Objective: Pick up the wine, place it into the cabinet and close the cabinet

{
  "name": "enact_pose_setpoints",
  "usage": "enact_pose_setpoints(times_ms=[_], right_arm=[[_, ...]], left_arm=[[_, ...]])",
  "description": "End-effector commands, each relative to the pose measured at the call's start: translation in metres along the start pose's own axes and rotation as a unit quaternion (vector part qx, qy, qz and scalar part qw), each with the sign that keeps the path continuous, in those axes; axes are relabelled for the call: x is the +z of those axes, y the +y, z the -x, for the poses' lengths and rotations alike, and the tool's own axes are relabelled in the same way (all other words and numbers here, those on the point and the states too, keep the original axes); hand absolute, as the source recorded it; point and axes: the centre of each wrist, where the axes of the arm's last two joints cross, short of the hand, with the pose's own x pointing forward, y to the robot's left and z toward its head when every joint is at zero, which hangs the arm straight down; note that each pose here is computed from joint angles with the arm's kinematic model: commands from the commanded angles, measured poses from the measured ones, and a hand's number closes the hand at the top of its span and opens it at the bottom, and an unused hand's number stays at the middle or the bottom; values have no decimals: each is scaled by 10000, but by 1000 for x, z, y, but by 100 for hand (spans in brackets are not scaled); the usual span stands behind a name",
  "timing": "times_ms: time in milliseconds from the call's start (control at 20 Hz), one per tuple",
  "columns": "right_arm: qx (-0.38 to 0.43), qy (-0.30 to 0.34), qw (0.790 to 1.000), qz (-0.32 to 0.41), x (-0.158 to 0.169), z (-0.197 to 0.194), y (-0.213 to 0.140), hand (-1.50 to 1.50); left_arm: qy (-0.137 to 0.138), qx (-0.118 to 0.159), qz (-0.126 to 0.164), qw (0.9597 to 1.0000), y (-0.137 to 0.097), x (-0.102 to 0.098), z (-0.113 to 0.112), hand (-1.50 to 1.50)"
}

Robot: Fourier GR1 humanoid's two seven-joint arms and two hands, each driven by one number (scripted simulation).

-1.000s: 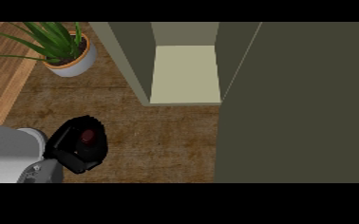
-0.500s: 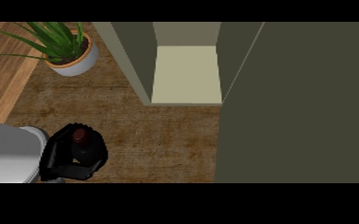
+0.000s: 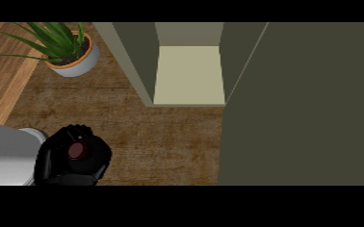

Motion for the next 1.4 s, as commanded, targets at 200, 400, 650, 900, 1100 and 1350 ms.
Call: enact_pose_setpoints(times_ms=[200, 400, 650, 900, 1100, 1350], right_arm=[[-172, -299, 9993, -127, 13, -21, 5, -150], [-200, -230, 9995, 9, 20, -12, 8, -150], [-219, -351, 9991, -72, 12, -16, 11, -150], [-188, -198, 9994, -200, 21, -19, -12, -150], [-360, -243, 9990, -55, 22, -21, 12, -150], [-297, -244, 9992, -138, 20, -17, 6, -150]], left_arm=[[50, 527, 403, 9978, -45, -21, -60, 150], [-45, 355, 511, 9981, -80, -20, -94, 150], [132, 343, 698, 9969, -106, -38, -105, 150], [9, 462, 839, 9954, -141, -61, -115, 150], [93, 707, 1016, 9923, -176, -65, -124, 150], [123, 726, 844, 9937, -208, -74, -131, 150]])
